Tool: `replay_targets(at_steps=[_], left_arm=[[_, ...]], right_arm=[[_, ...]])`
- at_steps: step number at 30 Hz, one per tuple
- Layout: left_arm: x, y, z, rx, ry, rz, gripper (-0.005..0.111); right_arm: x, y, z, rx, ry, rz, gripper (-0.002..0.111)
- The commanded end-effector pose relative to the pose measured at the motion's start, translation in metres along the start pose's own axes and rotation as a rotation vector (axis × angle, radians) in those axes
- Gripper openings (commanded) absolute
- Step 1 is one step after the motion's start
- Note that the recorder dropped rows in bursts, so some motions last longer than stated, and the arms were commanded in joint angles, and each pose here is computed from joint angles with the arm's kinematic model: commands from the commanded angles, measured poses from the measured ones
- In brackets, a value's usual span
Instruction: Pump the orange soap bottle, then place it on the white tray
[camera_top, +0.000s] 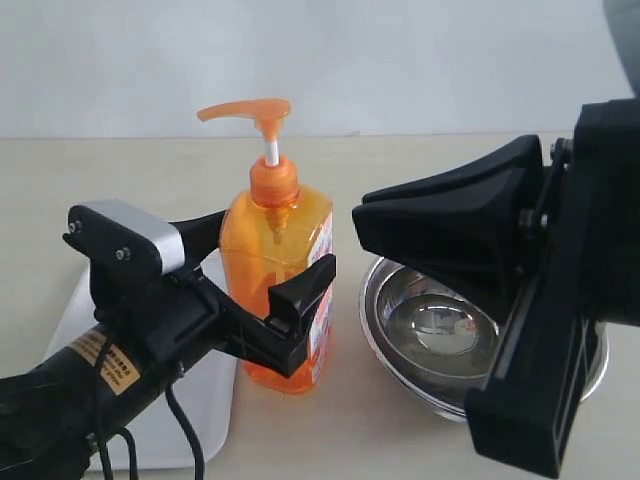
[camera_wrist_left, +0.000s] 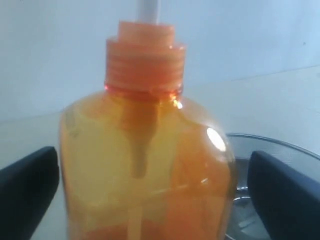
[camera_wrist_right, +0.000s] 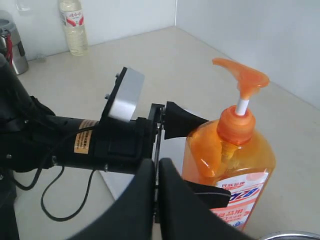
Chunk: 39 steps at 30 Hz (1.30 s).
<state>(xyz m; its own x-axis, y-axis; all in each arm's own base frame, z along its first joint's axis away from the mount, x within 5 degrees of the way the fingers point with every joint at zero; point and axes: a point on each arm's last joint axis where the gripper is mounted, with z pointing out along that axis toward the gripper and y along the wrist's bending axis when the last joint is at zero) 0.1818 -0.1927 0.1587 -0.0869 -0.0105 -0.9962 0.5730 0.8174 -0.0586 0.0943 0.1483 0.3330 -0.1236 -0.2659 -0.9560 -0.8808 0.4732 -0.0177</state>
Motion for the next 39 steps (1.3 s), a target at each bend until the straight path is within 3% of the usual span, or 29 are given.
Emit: replay_targets(at_steps=[1,10,39], left_arm=[[0.005,0.001,0.002,-0.014,0.011,0.009,0.095],[0.025,0.003,0.01,-0.058,0.074,0.017,0.095],[0.019,-0.003,0.02,-0.029,0.04,0.036,0.095]], right_arm=[[0.0,0.0,0.0,-0.001,0.004,-0.009,0.0],[0.001,0.0,0.0,-0.003,0.007,-0.008,0.0],[0.001,0.001,0.0,-0.009,0.016,-0.008,0.0]])
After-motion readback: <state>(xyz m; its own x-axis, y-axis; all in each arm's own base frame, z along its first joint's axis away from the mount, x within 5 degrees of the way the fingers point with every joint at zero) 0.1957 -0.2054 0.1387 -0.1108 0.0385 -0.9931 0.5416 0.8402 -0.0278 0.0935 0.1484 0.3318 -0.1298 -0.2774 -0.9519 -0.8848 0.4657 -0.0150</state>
